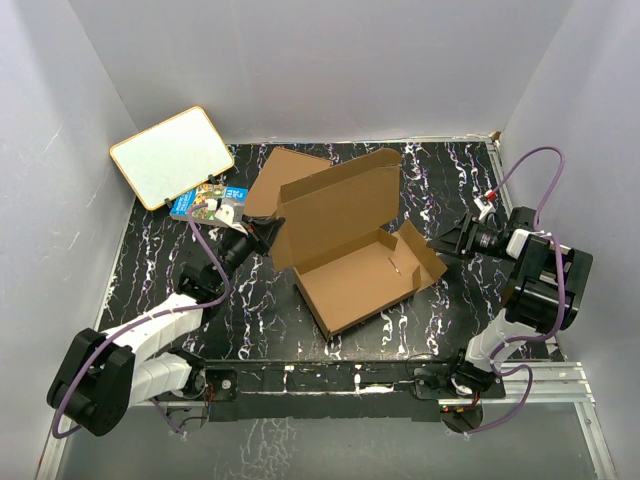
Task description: Fold the paper box
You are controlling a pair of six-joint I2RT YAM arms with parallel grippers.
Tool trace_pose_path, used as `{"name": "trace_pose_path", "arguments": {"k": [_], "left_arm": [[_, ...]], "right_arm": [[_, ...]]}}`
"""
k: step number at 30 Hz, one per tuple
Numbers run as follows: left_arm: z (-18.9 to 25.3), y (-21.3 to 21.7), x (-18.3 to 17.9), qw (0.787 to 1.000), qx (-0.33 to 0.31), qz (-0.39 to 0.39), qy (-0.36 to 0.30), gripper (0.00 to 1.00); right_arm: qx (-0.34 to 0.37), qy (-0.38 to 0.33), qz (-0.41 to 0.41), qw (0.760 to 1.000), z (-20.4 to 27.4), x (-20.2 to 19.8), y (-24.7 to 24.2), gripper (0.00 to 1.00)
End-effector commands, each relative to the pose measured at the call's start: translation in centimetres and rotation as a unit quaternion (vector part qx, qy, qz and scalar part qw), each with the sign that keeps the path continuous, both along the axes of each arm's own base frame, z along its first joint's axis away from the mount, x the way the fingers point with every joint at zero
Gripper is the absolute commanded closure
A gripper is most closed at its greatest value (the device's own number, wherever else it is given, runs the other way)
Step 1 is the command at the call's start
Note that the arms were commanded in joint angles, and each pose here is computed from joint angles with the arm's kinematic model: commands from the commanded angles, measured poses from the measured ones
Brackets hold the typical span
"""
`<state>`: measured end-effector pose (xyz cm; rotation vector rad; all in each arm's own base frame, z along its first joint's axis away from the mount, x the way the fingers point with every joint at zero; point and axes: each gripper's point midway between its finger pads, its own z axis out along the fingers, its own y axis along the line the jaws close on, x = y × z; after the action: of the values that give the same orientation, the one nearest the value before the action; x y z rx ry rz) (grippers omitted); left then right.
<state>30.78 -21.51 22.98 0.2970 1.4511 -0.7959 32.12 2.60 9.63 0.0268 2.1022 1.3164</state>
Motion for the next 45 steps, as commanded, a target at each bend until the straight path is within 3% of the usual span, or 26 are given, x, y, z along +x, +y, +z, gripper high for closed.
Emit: {"name": "trace_pose_path", "arguments": {"k": [1,6,12,17,32,39,45], "left_arm": [[1.5,0.0,-0.7,1.0,-0.009,-0.007,-0.026,1.0],[1.5,0.0,-0.7,1.0,-0.009,-0.008,-0.026,1.0],[1.7,-0.1,-0.9,0.999,-0.01,-0.013,-0.028,1.0],[1.6,-0.2,-0.9,0.999,-0.009,-0.015,-0.028,1.0],[1.8,-0.5,-0.9,0.999,-0.012,-0.022,-0.029,1.0],[1.8,-0.5,-0.9,0.999,-0.011,-0.023,-0.029,1.0],[1.8,-0.5,-0.9,0.999,-0.01,-0.023,-0.029,1.0]], "right_arm": [[-0.04,-0.035,-0.033,0.998,1.2,1.6,-2.5,0.45],[-0.079,-0.014,-0.08,0.994,-0.2,2.0,-4.6,0.63],[-0.134,0.01,-0.107,0.985,-2.3,2.4,-6.3,0.67],[-0.143,0.024,-0.072,0.987,-3.9,1.8,-5.5,0.74],[-0.151,0.039,0.039,0.987,-6.2,0.6,-0.1,0.67],[-0.077,0.002,0.082,0.994,-3.6,0.1,2.0,0.6],[-0.054,-0.022,0.092,0.994,-2.1,-0.1,2.6,0.53]]}}
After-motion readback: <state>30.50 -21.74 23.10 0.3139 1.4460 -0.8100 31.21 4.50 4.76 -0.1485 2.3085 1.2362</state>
